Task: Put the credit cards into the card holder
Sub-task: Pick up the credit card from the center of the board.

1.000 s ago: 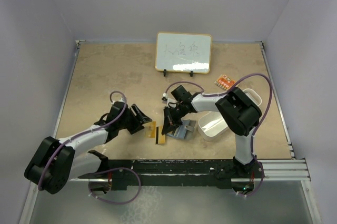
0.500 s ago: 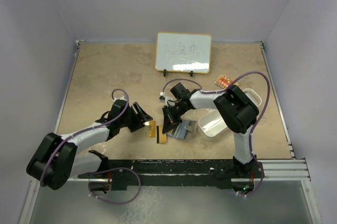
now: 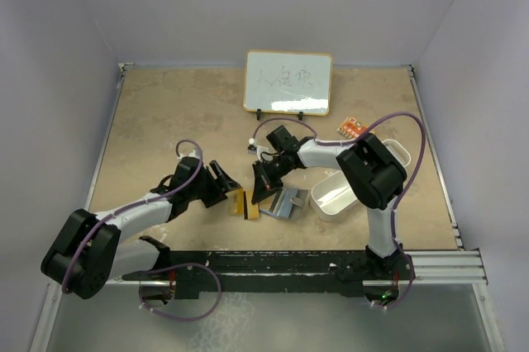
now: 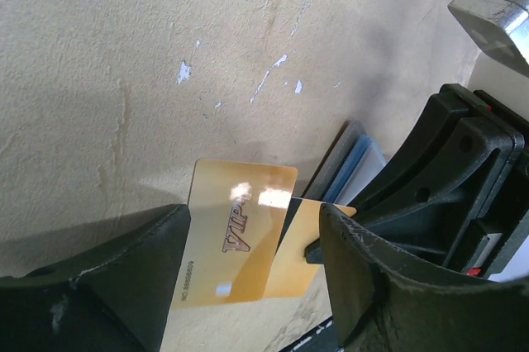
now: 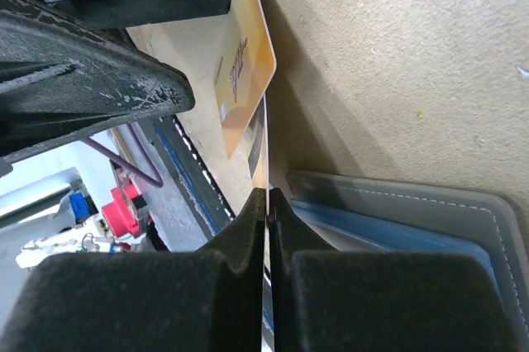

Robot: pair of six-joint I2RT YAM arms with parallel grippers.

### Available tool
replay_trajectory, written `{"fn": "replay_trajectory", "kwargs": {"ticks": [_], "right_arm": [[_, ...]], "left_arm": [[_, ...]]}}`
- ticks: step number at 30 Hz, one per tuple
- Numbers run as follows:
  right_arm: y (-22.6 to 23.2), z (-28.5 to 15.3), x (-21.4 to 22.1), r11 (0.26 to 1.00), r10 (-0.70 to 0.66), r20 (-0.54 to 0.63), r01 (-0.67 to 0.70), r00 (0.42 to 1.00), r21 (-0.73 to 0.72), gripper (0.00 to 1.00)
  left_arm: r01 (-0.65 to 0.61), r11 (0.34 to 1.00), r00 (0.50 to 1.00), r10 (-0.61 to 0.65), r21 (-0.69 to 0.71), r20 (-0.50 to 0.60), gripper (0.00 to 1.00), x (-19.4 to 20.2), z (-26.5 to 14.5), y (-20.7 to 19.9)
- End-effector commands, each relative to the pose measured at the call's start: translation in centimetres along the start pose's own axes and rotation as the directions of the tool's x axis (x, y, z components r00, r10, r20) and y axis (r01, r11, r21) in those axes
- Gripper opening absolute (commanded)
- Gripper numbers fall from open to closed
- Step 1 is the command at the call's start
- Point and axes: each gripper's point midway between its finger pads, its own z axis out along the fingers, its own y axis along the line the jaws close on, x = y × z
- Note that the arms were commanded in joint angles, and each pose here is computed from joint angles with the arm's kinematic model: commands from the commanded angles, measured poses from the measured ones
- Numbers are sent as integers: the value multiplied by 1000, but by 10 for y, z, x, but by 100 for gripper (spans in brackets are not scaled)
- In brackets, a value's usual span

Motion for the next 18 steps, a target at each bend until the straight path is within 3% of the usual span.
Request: {"fn": "replay_trajectory", "kwargs": {"ticks": [1, 13, 18], "right_arm": [[6, 0, -10, 999, -40, 35, 41, 999, -23, 0], [19, 10, -24, 982, 144, 108, -128, 984, -142, 0], [28, 6, -27, 974, 165, 136, -140, 977, -179, 0]], "left_arm": [[-22, 964, 994, -6, -267, -105, 64, 38, -9, 78], [-14, 972, 994, -12, -233, -111, 65, 39, -8, 70], [-18, 975, 994, -7, -220, -111, 65, 38, -9, 67]]}}
